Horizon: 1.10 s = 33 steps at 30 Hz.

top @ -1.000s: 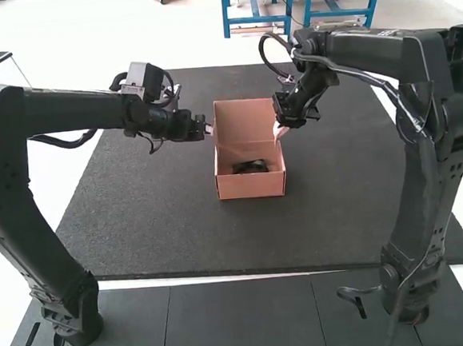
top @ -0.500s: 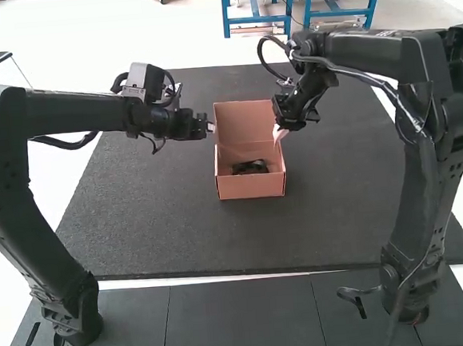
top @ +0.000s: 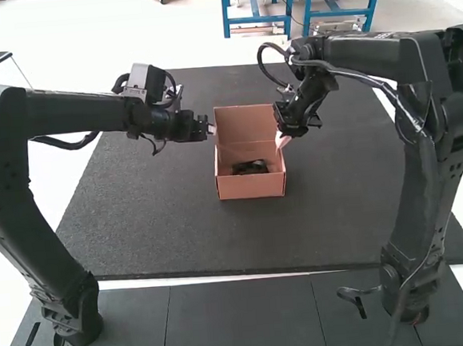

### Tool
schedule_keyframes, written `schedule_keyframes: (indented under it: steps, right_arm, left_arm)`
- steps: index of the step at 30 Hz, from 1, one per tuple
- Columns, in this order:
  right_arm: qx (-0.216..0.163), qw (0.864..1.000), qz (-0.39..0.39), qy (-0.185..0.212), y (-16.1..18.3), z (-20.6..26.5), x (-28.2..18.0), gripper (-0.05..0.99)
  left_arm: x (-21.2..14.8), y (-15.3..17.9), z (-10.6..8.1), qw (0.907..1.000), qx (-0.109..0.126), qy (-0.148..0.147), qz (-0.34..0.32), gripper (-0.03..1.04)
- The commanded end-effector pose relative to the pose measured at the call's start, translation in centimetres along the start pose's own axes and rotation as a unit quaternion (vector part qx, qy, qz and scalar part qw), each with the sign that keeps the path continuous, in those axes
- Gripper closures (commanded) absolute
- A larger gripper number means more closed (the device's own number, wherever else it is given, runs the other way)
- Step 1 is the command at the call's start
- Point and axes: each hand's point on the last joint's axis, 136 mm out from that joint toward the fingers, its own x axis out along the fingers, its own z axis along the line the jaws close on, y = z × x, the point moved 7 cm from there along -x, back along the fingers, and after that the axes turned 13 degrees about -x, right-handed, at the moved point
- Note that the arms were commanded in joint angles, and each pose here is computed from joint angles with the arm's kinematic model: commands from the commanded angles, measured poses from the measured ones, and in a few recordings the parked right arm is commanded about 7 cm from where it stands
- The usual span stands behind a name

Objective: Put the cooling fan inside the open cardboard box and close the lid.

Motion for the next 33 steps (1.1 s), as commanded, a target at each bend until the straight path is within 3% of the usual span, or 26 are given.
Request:
schedule_keyframes:
  steps: [1,24,33]
  right_arm:
    - [-0.014,1.0,-0.001,0.003,0.5,0.7,-0.6,0.95]
    - [-0.024,0.999,0.033,0.02,2.2,1.2,0.8,0.95]
    - [-0.024,0.998,0.042,0.033,2.7,0.8,1.3,0.95]
  left_arm:
    - [-0.9,-0.3,-0.9,0.9998,0.008,0.014,-0.008,0.05]
    - [-1.6,1.9,0.2,0.9987,0.024,-0.011,0.044,0.05]
    - [-2.2,0.4,0.4,0.9996,0.019,-0.019,0.007,0.05]
